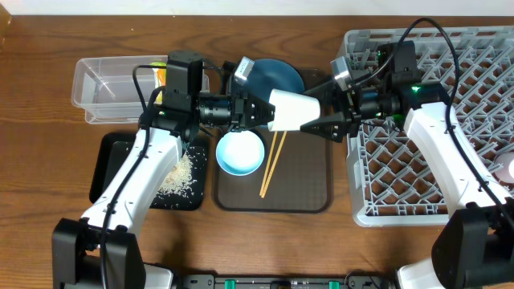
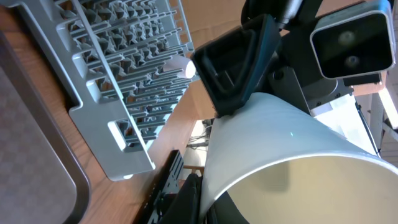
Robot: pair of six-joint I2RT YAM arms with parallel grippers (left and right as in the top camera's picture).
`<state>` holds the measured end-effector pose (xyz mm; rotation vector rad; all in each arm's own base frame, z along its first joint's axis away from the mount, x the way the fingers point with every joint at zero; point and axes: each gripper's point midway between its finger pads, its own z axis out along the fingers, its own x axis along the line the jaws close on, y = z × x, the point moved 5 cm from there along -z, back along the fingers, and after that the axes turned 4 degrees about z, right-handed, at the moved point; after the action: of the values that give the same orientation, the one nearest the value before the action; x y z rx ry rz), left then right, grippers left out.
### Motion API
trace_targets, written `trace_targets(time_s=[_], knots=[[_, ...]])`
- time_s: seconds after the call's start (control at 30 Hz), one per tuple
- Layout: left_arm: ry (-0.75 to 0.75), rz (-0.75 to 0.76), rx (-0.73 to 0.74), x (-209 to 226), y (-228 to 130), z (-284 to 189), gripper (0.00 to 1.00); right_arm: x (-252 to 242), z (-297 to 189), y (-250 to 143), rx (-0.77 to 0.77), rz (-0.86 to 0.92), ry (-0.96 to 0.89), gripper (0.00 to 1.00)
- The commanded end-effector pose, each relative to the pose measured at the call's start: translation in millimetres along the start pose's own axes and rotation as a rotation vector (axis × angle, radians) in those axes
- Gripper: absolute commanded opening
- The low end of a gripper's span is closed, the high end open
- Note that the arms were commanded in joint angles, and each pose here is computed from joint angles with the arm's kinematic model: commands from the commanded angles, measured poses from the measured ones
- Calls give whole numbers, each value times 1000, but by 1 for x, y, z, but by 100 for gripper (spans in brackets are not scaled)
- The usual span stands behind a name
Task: Sort waste into correct bins and load items into the dishwasher rack
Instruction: 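Lift the cream cup and hand it to the right gripper, then place the cream cup upside down in the rack with the right gripper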
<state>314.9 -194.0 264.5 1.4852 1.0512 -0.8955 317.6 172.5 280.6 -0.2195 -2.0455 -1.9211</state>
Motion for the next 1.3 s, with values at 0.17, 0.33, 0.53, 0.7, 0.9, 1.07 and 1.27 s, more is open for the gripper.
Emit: trace_targets(time_s=[0.17, 0.33, 0.53, 0.7, 0.9, 1.07, 1.27], knots=[[-26, -1, 23, -2, -1, 2, 7, 5, 6, 1, -12, 6, 39, 52], [-8, 19, 9, 1, 1, 3, 25, 3, 6, 0, -2, 34, 27, 52], [139, 68, -54, 21, 5, 1, 38, -20, 0, -19, 126, 253, -183, 48], [525, -13, -103, 73, -6, -17, 44, -45, -26, -35, 198, 451, -450, 40], [775, -56, -88, 96, -24, -58, 48, -47, -87, -26, 188, 575, -705, 28], [909, -88, -152, 92, -30, -101, 48, -37, -173, -16, 210, 762, -1154, 15], [926, -23, -234, 66, -28, -121, 47, -4, -259, -6, 147, 938, -1546, 1]])
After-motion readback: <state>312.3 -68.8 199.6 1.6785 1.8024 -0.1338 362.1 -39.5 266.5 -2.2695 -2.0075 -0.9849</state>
